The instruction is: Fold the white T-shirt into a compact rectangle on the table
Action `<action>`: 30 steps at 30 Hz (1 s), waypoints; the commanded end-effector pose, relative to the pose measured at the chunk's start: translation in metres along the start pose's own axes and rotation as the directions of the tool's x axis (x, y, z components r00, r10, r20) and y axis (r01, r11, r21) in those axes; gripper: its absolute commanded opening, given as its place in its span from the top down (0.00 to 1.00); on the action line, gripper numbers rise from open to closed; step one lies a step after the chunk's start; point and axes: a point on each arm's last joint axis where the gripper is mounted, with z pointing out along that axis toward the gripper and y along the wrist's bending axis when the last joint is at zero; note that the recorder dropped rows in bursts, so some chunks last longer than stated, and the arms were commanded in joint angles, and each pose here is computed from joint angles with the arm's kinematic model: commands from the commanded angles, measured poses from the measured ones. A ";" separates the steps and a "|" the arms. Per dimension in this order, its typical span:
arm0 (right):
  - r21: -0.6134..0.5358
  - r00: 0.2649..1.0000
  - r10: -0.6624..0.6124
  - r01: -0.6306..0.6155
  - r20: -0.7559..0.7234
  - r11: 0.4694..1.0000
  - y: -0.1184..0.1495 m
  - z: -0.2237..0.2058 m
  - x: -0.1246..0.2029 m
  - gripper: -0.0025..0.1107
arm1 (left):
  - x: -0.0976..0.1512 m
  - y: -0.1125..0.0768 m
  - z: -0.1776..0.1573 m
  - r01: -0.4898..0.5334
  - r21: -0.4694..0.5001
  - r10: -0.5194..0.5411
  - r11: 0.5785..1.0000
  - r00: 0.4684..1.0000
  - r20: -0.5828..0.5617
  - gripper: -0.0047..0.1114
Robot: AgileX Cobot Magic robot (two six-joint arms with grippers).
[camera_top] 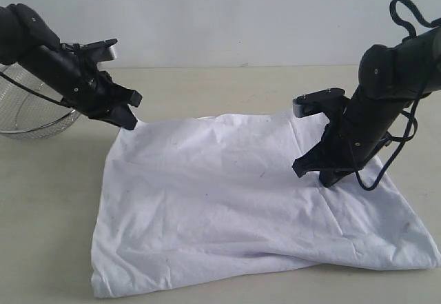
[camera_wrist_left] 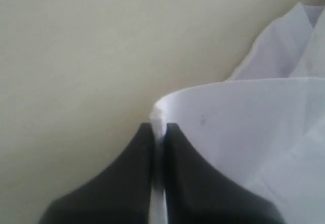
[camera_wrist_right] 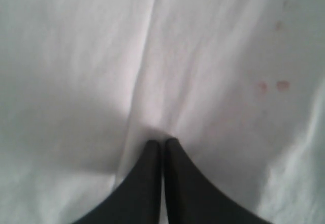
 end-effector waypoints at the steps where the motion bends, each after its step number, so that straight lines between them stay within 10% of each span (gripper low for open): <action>1: -0.016 0.999 0.006 -0.007 -0.052 1.000 0.001 0.016 0.006 0.98 | -0.007 -0.001 -0.015 -0.031 -0.048 0.033 0.998 0.999 0.040 0.92; 8: -0.018 0.998 0.002 -0.003 -0.057 1.000 0.001 0.015 0.006 0.98 | -0.011 -0.003 -0.022 -0.039 -0.062 0.044 0.997 0.997 0.067 0.86; 16: -0.016 0.999 0.000 0.000 -0.052 1.000 0.001 0.015 0.006 0.98 | -0.012 -0.003 -0.023 -0.016 -0.062 0.021 0.998 0.997 0.075 0.40; 24: 0.092 0.990 -0.027 0.014 0.139 0.996 -0.012 -0.051 -0.005 0.98 | -0.033 -0.028 -0.077 -0.060 -0.025 0.063 0.998 0.989 0.131 0.81; 30: 0.164 0.963 0.216 -0.241 0.158 0.956 -0.116 -0.106 0.046 0.98 | -0.007 -0.060 -0.055 -0.127 0.197 0.131 0.972 0.991 -0.006 0.92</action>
